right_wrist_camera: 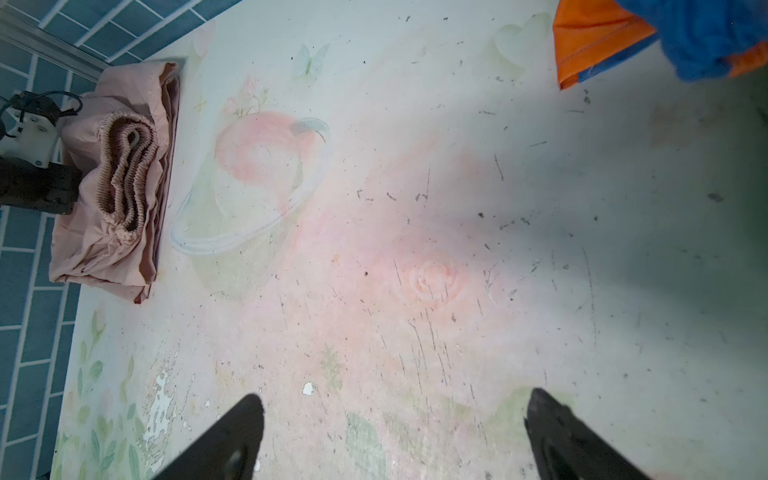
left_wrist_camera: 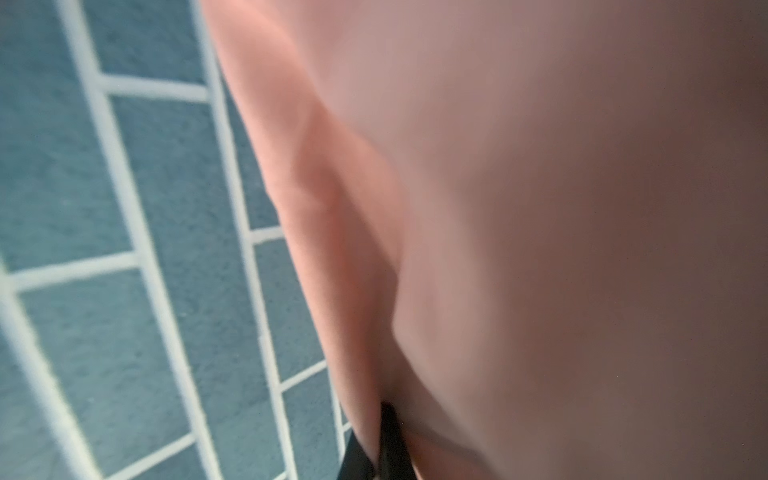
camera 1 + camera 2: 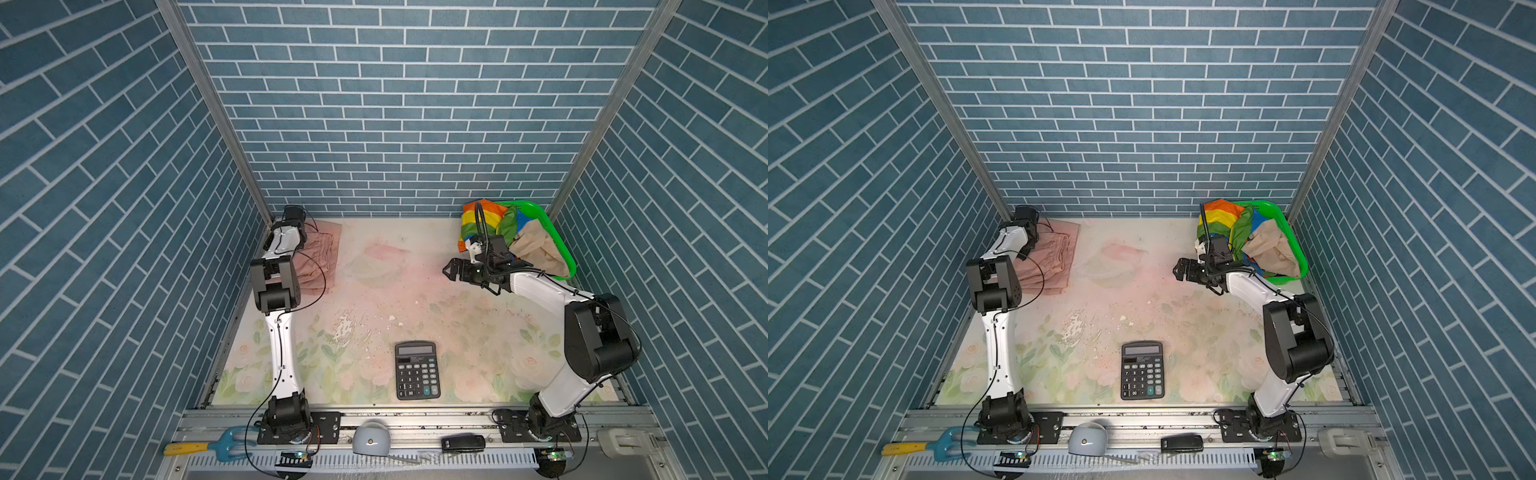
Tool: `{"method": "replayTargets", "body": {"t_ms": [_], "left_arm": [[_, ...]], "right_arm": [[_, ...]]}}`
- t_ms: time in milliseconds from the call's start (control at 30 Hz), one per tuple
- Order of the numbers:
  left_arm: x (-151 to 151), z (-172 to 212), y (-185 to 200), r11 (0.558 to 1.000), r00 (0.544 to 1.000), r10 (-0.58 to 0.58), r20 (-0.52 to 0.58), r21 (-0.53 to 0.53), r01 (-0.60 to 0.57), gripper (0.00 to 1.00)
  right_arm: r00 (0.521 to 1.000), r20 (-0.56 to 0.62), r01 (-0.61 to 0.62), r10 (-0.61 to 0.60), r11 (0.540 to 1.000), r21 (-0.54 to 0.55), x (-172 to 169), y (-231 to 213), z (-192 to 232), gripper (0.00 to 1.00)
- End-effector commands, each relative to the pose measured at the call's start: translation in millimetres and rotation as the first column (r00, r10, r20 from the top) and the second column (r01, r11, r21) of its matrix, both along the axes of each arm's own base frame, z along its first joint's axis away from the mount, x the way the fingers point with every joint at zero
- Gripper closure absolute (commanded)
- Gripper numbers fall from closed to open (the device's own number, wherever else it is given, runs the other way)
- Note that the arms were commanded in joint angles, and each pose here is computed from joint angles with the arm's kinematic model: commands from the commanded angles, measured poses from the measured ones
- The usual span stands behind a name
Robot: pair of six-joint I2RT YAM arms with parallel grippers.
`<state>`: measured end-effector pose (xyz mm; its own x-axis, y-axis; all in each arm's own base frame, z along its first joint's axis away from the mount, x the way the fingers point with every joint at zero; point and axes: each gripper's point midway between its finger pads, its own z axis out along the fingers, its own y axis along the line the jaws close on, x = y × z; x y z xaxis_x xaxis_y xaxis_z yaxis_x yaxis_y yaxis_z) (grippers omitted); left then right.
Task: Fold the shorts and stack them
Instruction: 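Drag the folded pink shorts toward the wall with the left gripper while right releases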
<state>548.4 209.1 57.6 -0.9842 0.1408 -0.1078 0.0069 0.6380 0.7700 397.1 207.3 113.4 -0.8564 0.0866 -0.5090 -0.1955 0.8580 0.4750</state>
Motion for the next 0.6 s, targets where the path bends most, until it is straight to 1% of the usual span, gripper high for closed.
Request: {"method": "replayTargets", "body": {"t_ms": [0,100,133,167,200,267,333,400,467,533,567], "left_arm": [[13,56,5,0.999,0.992,-0.004,0.126,0.032,0.0,1.0],[14,52,0,1.0,0.991,-0.004,0.133,0.008,0.003,1.0],[14,50,-1,1.0,0.992,0.0,0.129,0.002,-0.001,0.86],[11,47,-1,1.0,0.993,0.009,0.116,0.001,-0.009,0.63],[10,48,0,1.0,0.993,0.021,0.116,0.008,-0.023,0.35],[6,62,0,0.998,0.988,0.051,0.143,0.014,-0.054,0.14],[2,84,-7,0.998,0.979,0.064,0.193,-0.017,-0.062,0.01],[2,113,-24,0.999,0.968,0.044,0.246,-0.03,-0.038,0.0],[6,146,-58,0.998,0.953,-0.027,0.3,-0.044,0.042,0.0],[8,184,-109,0.989,0.921,-0.136,0.366,-0.011,0.15,0.0],[9,196,-133,0.982,0.905,-0.182,0.384,0.016,0.191,0.01]], "right_arm": [[1.0,-0.016,-0.004,0.004,1.0,0.01,-6,2,4,0.01],[1.0,-0.007,-0.002,0.002,1.0,-0.001,-7,-1,9,0.01],[1.0,-0.006,-0.002,0.002,1.0,0.0,-8,-1,10,0.01],[1.0,-0.003,-0.001,0.001,1.0,0.005,-9,-1,13,0.01],[1.0,-0.003,0.0,0.0,1.0,0.009,-10,-1,14,0.01],[1.0,0.007,0.006,-0.006,1.0,0.019,-14,-3,22,0.01],[1.0,0.027,0.012,-0.013,1.0,0.019,-18,-6,33,0.01],[0.999,0.048,0.025,-0.025,1.0,-0.002,-22,-13,45,0.01],[0.996,0.074,0.057,-0.053,0.997,-0.051,-23,-25,58,0.01],[0.99,0.106,0.105,-0.094,0.989,-0.101,-21,-43,77,0.01],[0.986,0.112,0.135,-0.122,0.983,-0.122,-19,-52,84,0.01]]}}
